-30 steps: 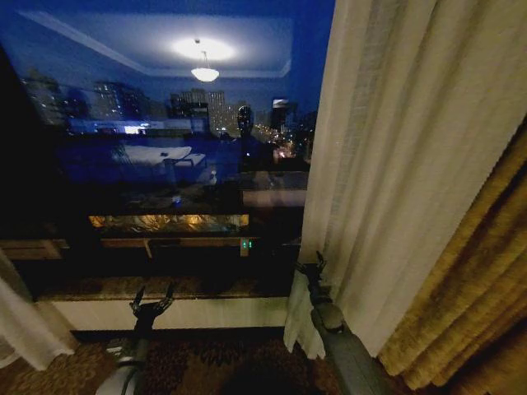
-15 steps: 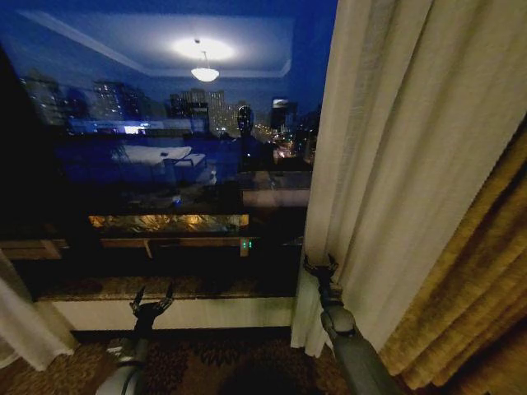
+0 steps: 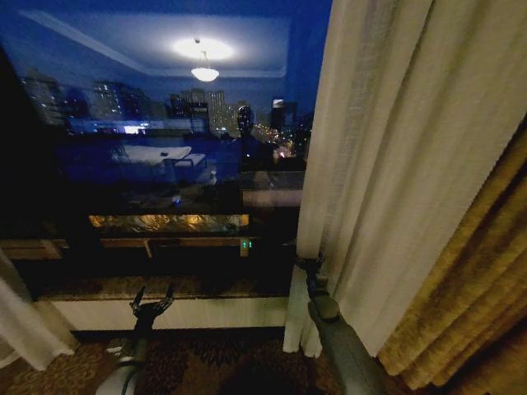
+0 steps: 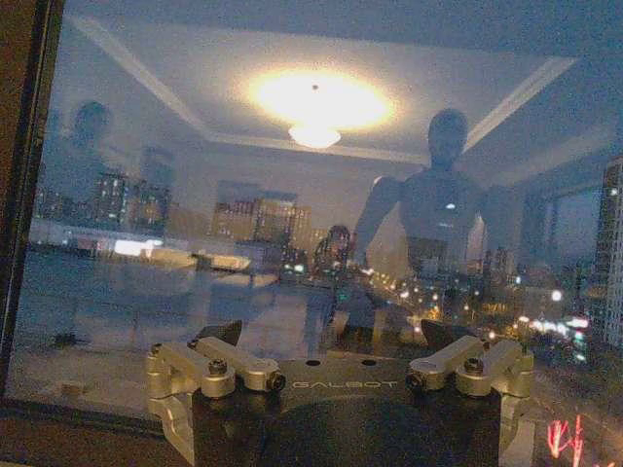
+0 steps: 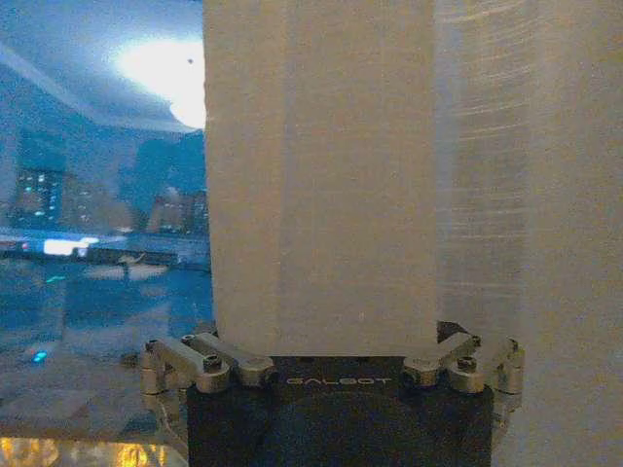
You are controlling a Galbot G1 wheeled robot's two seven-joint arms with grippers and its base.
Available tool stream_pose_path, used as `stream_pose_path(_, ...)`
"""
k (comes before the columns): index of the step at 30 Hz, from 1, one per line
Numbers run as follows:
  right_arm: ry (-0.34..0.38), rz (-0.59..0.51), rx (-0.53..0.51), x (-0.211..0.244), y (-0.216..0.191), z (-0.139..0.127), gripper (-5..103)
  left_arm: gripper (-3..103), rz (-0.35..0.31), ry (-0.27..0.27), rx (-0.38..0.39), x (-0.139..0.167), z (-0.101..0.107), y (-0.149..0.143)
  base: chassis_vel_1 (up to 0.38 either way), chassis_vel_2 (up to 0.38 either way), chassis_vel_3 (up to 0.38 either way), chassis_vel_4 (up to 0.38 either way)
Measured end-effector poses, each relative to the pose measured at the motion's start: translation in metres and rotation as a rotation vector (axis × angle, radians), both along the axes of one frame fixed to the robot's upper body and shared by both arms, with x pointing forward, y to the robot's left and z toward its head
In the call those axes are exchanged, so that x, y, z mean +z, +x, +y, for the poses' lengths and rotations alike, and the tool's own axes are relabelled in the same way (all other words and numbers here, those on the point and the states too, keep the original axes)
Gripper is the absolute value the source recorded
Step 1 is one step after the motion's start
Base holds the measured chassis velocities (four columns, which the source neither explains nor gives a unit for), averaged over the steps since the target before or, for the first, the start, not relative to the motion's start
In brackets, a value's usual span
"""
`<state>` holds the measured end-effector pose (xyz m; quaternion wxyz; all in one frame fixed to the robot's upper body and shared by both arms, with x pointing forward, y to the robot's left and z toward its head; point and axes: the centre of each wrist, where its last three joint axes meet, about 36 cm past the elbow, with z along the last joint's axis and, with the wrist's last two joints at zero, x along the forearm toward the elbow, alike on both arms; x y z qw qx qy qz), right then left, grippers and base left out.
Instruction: Open the curtains by pulling them apart, changing their state from closed to fully open.
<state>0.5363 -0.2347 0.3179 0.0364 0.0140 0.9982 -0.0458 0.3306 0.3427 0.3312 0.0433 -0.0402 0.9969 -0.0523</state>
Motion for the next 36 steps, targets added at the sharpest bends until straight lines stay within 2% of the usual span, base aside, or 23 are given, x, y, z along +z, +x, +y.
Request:
stream_pose_path(3, -0.007, -0.006, 0.026, -0.002, 0.000, 0.000, 89, 100, 0.000, 0.000, 0.000, 0.000, 0.000, 0.000, 0.000, 0.000, 0.000, 0.000)
stream_pose_path(5, -0.008, -0.008, 0.028, -0.003, 0.000, 0.000, 89, 100, 0.000, 0.000, 0.000, 0.000, 0.000, 0.000, 0.000, 0.000, 0.000, 0.000)
stream_pose_path(6, -0.008, -0.009, 0.028, -0.003, 0.000, 0.000, 78, 100, 0.000, 0.000, 0.000, 0.000, 0.000, 0.000, 0.000, 0.000, 0.000, 0.000)
stream_pose_path(8, -0.007, -0.008, 0.028, -0.003, -0.001, -0.001, 78, 100, 0.000, 0.000, 0.000, 0.000, 0.000, 0.000, 0.000, 0.000, 0.000, 0.000)
stream_pose_path(10, -0.005, -0.008, 0.026, -0.004, -0.002, -0.002, 67, 100, 0.000, 0.000, 0.000, 0.000, 0.000, 0.000, 0.000, 0.000, 0.000, 0.000)
stream_pose_path(11, -0.005, -0.008, 0.026, -0.004, -0.002, -0.002, 67, 100, 0.000, 0.000, 0.000, 0.000, 0.000, 0.000, 0.000, 0.000, 0.000, 0.000)
stream_pose_path(13, -0.003, -0.009, 0.029, -0.004, -0.003, -0.002, 57, 100, 0.000, 0.000, 0.000, 0.000, 0.000, 0.000, 0.000, 0.000, 0.000, 0.000)
stream_pose_path(14, -0.003, -0.009, 0.029, -0.004, -0.003, -0.002, 57, 100, 0.000, 0.000, 0.000, 0.000, 0.000, 0.000, 0.000, 0.000, 0.000, 0.000)
stream_pose_path(18, 0.015, -0.017, 0.041, -0.006, -0.005, 0.000, 35, 100, 0.000, 0.000, 0.000, 0.000, 0.000, 0.000, 0.000, 0.000, 0.000, 0.000)
stream_pose_path(20, 0.023, -0.022, 0.045, -0.006, -0.005, 0.000, 35, 100, 0.000, 0.000, 0.000, 0.000, 0.000, 0.000, 0.000, 0.000, 0.000, 0.000)
stream_pose_path(24, 0.043, -0.033, 0.060, -0.006, -0.006, 0.003, 13, 100, 0.000, 0.000, 0.000, 0.000, 0.000, 0.000, 0.000, 0.000, 0.000, 0.000)
stream_pose_path(26, 0.046, -0.033, 0.060, -0.006, -0.007, 0.003, 13, 100, 0.000, 0.000, 0.000, 0.000, 0.000, 0.000, 0.000, 0.000, 0.000, 0.000)
stream_pose_path(29, 0.055, -0.025, 0.069, -0.008, -0.009, 0.002, 1, 100, 0.000, 0.000, 0.000, 0.000, 0.000, 0.000, 0.000, 0.000, 0.000, 0.000)
stream_pose_path(36, 0.069, -0.008, 0.073, -0.010, -0.012, -0.001, 0, 100, 0.000, 0.000, 0.000, 0.000, 0.000, 0.000, 0.000, 0.000, 0.000, 0.000)
